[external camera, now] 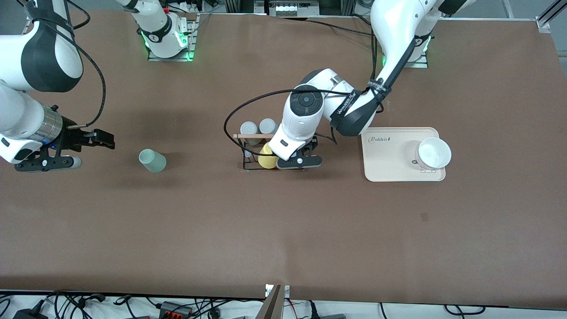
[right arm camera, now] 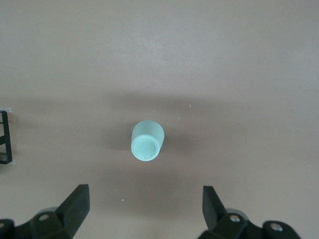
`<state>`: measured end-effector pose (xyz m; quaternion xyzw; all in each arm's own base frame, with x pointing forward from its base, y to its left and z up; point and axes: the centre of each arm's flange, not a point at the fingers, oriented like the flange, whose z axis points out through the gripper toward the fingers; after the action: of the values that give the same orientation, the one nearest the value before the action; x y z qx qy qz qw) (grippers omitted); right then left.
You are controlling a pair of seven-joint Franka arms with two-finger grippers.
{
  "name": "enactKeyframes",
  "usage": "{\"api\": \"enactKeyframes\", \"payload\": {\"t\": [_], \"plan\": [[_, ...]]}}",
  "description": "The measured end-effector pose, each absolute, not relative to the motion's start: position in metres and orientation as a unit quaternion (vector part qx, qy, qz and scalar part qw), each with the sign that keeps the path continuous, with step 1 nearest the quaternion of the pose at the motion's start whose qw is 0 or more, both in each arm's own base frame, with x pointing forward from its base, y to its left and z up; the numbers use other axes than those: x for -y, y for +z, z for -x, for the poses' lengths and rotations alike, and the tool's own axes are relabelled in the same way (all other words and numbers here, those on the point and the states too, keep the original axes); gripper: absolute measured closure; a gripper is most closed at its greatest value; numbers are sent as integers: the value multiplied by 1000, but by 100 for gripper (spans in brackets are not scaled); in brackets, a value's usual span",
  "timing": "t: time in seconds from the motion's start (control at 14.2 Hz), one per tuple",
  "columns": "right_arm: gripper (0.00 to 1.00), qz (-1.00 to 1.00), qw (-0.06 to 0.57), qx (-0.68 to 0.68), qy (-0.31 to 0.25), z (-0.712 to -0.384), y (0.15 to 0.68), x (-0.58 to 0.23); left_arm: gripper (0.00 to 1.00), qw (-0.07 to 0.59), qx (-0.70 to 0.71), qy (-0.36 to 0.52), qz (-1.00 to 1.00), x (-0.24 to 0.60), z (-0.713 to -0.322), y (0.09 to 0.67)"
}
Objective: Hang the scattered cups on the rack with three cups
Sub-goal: 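Hang the blue cup on a rack hook and open the left gripper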
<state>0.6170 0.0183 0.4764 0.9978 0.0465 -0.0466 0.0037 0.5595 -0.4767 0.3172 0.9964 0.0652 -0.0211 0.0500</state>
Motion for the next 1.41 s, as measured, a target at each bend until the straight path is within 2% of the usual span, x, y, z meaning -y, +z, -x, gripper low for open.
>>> {"api": "enactKeyframes", "payload": {"t": [0.56,0.99,1.06,1.27,1.41], "plan": [[0,-996,3,-47,-80,-619,448,-18,32,44,-69,-23,-996,471,-561,305],[0,-995,3,-50,-84,-619,445,-23,32,41,-67,-26,-997,471,-558,301],[0,-995,3,-51,-85,-619,444,-24,28,41,-67,-26,-997,471,-558,301],[0,-995,3,-50,-91,-616,433,-23,1,43,-68,-24,-996,470,-559,302],[0,-996,4,-44,-81,-613,406,-23,0,46,-70,-20,-996,470,-561,307]]}}
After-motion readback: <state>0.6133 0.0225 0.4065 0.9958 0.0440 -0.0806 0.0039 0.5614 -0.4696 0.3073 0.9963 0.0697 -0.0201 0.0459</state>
